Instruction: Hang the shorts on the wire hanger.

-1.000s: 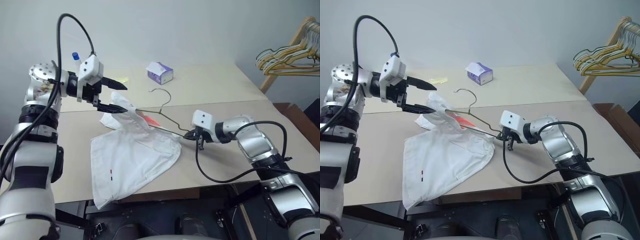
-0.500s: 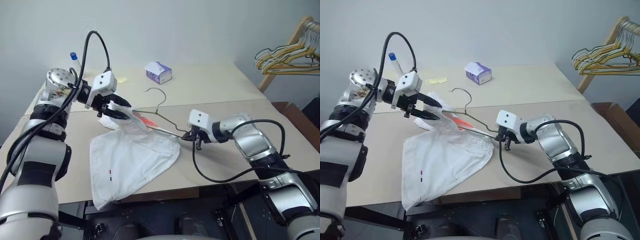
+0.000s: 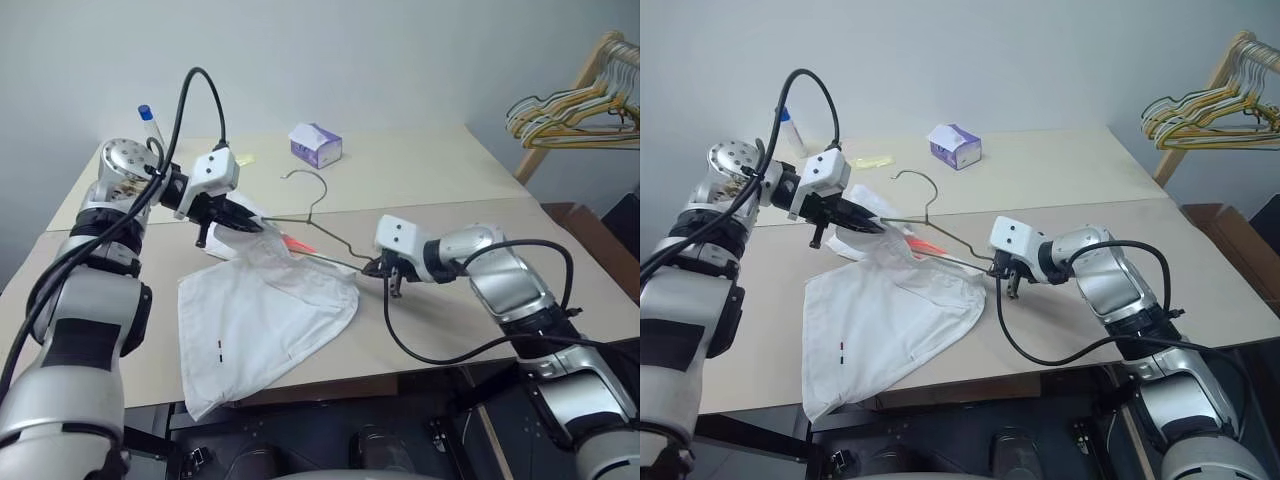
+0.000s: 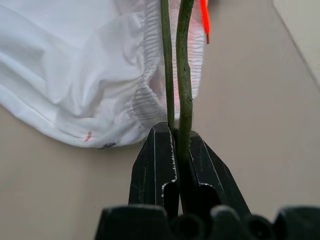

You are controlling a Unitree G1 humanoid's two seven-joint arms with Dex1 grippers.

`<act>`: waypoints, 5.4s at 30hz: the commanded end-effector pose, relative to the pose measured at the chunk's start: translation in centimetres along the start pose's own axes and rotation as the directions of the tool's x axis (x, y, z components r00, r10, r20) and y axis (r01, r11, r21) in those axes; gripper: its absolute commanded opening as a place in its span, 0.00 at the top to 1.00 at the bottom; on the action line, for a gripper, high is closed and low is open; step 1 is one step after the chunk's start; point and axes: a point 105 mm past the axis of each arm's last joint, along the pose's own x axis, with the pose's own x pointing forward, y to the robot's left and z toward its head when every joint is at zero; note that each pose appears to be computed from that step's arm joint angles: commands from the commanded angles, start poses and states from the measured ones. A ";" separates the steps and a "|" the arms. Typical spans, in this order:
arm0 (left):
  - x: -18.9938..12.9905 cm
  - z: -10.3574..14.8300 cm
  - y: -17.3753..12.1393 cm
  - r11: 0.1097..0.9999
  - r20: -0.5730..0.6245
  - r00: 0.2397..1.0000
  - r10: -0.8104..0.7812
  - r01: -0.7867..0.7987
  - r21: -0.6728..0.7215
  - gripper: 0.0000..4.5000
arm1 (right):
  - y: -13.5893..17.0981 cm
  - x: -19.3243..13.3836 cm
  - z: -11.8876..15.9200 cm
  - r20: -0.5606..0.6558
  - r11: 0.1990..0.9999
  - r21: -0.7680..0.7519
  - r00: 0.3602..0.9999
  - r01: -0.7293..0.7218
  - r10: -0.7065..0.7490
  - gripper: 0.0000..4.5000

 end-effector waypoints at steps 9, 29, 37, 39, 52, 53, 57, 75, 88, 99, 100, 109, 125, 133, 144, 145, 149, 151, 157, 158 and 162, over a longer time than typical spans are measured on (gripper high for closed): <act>-2.2 2.3 1.6 0.989 0.029 0.994 0.107 -0.110 0.095 1.00 | -6.0 -4.3 2.1 0.109 0.951 0.004 0.945 0.309 -0.308 0.37; -4.2 3.7 3.2 0.960 0.086 0.965 0.247 -0.256 0.111 1.00 | 1.1 -4.9 0.6 0.180 0.779 0.622 0.955 0.075 -0.235 0.01; -4.2 3.7 3.1 0.961 0.090 0.965 0.246 -0.255 0.109 1.00 | 2.7 2.3 0.1 0.199 0.691 0.722 0.968 -0.037 -0.156 0.01; -4.3 3.7 3.2 0.960 0.094 0.964 0.248 -0.258 0.107 1.00 | 2.6 3.2 0.3 0.203 0.675 0.736 0.967 -0.045 -0.157 0.09; -4.6 3.6 2.9 0.963 0.116 0.963 0.243 -0.254 0.093 1.00 | 1.9 3.3 1.3 0.234 0.699 0.713 0.958 -0.053 -0.166 0.99; -4.8 3.6 2.7 0.966 0.128 0.965 0.229 -0.241 0.090 1.00 | 1.5 3.1 0.8 0.210 0.703 0.711 0.960 -0.020 -0.185 0.99; -5.7 3.8 2.1 0.971 0.168 0.963 0.209 -0.225 0.082 1.00 | -0.8 1.4 -0.9 0.144 0.709 0.699 0.952 0.095 -0.269 0.99; -7.6 1.5 -0.6 0.980 0.165 0.968 0.192 -0.199 0.026 1.00 | -6.9 -4.2 -0.8 0.123 0.841 0.476 0.927 0.258 -0.354 0.99; -7.2 0.5 -0.4 0.979 0.129 0.970 0.204 -0.206 0.001 1.00 | -6.0 -4.7 -0.4 0.139 0.879 0.388 0.925 0.278 -0.354 0.99; -6.2 0.3 -0.6 0.983 0.104 0.979 0.176 -0.180 0.030 1.00 | -5.2 -6.3 4.0 0.208 0.958 0.094 0.935 0.273 -0.287 0.99; -6.1 0.4 -0.4 0.982 0.099 0.979 0.180 -0.185 0.040 1.00 | -5.0 -6.5 5.0 0.213 0.965 0.028 0.941 0.262 -0.262 0.99; -5.6 1.6 0.3 0.974 0.132 0.971 0.199 -0.211 0.088 1.00 | -5.3 -7.3 11.3 0.212 0.966 -0.144 0.960 0.214 -0.181 0.99; -5.5 1.8 0.0 0.975 0.196 0.960 0.200 -0.214 0.057 1.00 | -5.1 -4.9 10.7 0.157 0.937 -0.241 0.963 0.252 -0.218 0.94; -5.4 2.2 0.1 0.975 0.218 0.956 0.198 -0.215 0.058 1.00 | -4.4 -4.6 9.8 0.181 0.968 -0.201 0.977 0.149 -0.113 0.51; -5.2 2.2 -0.2 0.978 0.221 0.958 0.181 -0.199 0.061 1.00 | -4.8 -4.2 9.7 0.255 0.990 -0.102 0.964 0.097 -0.068 0.51; -5.1 2.2 -0.2 0.979 0.224 0.958 0.178 -0.196 0.063 1.00 | -4.7 -4.2 9.8 0.267 0.991 -0.099 0.962 0.084 -0.055 0.51; -5.0 2.3 -0.2 0.979 0.223 0.960 0.169 -0.189 0.072 1.00 | -4.8 -3.7 10.0 0.285 0.997 -0.064 0.958 0.044 -0.024 0.55; -5.0 2.4 -0.2 0.979 0.226 0.959 0.169 -0.189 0.071 1.00 | -4.8 -3.6 9.9 0.286 0.998 -0.055 0.958 0.034 -0.017 0.66; -5.1 2.5 -0.3 0.979 0.245 0.954 0.171 -0.192 0.066 1.00 | -4.7 -3.3 9.6 0.285 0.998 -0.059 0.958 0.035 -0.016 0.99; -5.1 2.5 -0.3 0.979 0.246 0.954 0.171 -0.192 0.066 1.00 | -4.7 -3.3 9.5 0.285 0.997 -0.062 0.958 0.035 -0.016 0.99; -5.2 2.5 0.1 0.977 0.270 0.943 0.193 -0.210 0.034 0.92 | -4.6 -3.1 9.3 0.280 0.995 -0.080 0.960 0.056 -0.032 1.00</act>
